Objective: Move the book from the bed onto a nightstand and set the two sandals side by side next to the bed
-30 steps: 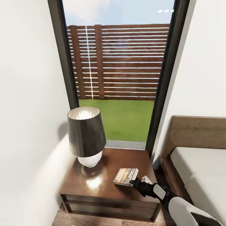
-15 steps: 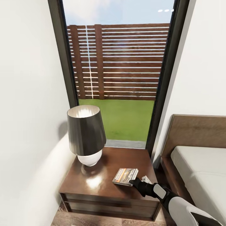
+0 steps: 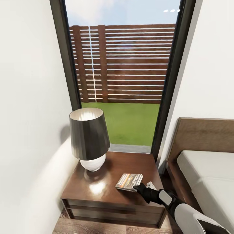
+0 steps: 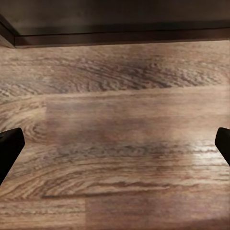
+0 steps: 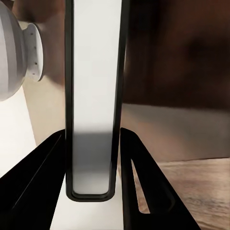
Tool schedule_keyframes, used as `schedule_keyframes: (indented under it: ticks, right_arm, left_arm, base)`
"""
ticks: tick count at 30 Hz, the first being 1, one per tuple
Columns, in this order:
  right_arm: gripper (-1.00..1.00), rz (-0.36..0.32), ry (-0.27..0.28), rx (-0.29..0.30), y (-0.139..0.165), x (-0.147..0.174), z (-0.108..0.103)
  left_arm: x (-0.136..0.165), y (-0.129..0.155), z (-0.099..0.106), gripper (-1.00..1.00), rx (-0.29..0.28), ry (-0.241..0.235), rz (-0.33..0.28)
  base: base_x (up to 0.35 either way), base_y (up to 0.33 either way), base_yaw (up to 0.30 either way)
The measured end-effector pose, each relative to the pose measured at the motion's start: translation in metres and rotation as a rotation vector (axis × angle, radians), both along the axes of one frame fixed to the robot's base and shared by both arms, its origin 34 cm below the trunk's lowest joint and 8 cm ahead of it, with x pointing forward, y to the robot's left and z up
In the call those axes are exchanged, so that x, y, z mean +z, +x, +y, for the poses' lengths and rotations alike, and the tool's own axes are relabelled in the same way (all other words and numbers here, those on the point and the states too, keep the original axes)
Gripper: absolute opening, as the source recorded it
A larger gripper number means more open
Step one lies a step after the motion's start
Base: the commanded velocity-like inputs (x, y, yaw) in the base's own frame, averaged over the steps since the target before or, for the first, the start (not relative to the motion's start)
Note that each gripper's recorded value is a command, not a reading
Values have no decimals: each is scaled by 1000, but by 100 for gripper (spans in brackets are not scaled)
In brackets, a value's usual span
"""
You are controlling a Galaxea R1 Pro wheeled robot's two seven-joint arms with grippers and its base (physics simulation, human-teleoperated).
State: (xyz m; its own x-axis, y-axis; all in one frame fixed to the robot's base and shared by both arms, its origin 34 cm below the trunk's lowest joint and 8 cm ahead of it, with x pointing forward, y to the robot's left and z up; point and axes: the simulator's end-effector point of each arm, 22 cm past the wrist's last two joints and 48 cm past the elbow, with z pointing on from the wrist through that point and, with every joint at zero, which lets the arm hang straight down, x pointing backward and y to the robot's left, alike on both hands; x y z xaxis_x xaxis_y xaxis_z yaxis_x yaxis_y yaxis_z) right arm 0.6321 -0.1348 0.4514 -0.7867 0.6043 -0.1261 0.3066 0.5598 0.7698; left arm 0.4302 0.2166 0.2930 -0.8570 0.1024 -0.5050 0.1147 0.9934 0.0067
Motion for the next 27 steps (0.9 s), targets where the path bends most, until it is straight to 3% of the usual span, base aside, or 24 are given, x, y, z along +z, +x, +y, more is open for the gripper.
schedule_keyframes:
  ticks: [27]
  right_arm:
    - [-100,0,0,0,0,0,0]
  left_arm:
    - [0,0,0,100,0,0,1]
  base:
    - [0,0,0]
